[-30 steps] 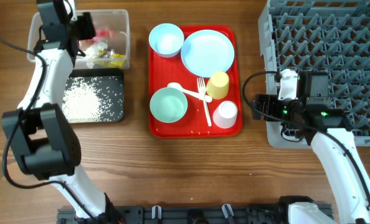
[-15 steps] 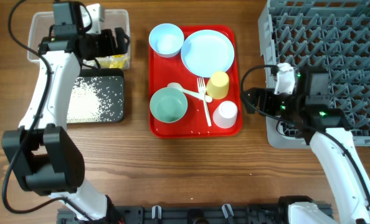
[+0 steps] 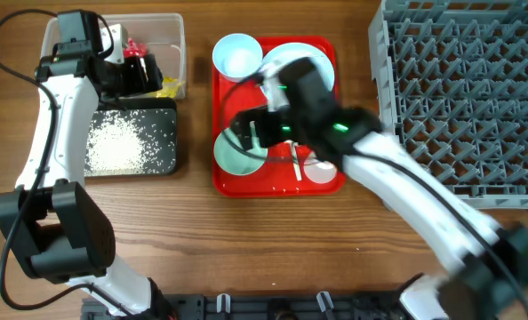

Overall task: Sort waste into correct bins and load items into the dishwasher rack
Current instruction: 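Reach the right gripper to the green bowl and grasp its rim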

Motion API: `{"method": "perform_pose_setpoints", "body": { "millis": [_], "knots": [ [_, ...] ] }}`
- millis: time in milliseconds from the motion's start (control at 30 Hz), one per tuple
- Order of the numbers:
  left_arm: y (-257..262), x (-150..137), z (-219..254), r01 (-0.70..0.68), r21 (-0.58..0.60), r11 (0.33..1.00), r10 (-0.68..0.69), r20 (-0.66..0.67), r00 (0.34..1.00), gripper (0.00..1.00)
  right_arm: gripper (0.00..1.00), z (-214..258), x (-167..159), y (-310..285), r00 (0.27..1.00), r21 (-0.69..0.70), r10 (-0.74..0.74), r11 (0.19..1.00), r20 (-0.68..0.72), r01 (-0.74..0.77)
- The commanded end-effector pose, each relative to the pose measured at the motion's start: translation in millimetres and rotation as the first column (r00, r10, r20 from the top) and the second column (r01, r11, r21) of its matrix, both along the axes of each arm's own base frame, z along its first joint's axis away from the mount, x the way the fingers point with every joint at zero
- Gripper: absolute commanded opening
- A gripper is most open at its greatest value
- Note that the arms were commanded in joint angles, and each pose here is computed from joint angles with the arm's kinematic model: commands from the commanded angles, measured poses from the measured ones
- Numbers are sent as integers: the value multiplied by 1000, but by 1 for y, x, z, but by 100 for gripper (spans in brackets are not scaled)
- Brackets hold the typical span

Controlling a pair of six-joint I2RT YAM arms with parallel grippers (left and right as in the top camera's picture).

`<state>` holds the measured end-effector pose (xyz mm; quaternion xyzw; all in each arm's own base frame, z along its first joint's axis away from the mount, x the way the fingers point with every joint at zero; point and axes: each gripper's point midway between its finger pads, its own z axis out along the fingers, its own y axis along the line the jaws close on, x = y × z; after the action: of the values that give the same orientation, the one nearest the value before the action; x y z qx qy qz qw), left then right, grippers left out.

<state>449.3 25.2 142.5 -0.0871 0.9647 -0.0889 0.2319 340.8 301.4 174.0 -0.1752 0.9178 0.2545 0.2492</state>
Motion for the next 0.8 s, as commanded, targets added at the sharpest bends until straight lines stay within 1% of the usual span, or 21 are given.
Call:
{"method": "perform_pose_setpoints", "body": {
  "millis": [0,67,133,167,200,233,267,300,367,567,633,700,767],
  "knots": [
    [7,-3,5,-24,30,999,24,-1,1000,100,100,-70,8,-4,985,-148,-81,987,-155,58],
    [7,-3,5,-24,30,999,24,-3,1000,100,100,-91,5,-13,976,-216,-102,974,-192,60],
    [7,-3,4,-24,30,999,24,-4,1000,100,100,-101,5,-22,973,-269,-128,960,-190,74],
    [7,-3,4,-24,29,999,24,-5,1000,100,98,-105,5,-24,975,-289,-117,956,-186,59],
    [7,-3,4,-23,29,999,23,-5,1000,100,95,-109,5,-25,975,-298,-114,953,-190,53],
    [7,-3,4,-24,29,999,24,-6,1000,100,85,-114,4,-25,974,-306,-113,951,-195,49],
    [7,-3,4,-24,29,999,24,-6,1000,100,69,-120,4,-25,973,-315,-109,948,-202,40],
    [7,-3,4,-23,29,999,24,-5,1000,100,44,-124,4,-25,973,-319,-105,947,-207,35],
    [7,-3,4,-24,29,999,24,-4,1000,100,34,-126,5,-25,974,-321,-100,947,-205,30],
    [7,-3,4,-23,29,999,23,-4,1000,100,33,-132,8,-28,975,-346,-110,938,-195,37],
    [7,-3,4,-24,29,999,24,-4,1000,100,24,-141,6,-30,971,-361,-113,932,-213,30],
    [7,-3,4,-24,29,999,24,-4,1000,100,7,-145,4,-31,968,-368,-116,929,-222,26],
    [7,-3,4,-24,29,999,24,-4,1000,100,4,-145,5,-32,969,-371,-117,928,-219,29]
  ]
}}
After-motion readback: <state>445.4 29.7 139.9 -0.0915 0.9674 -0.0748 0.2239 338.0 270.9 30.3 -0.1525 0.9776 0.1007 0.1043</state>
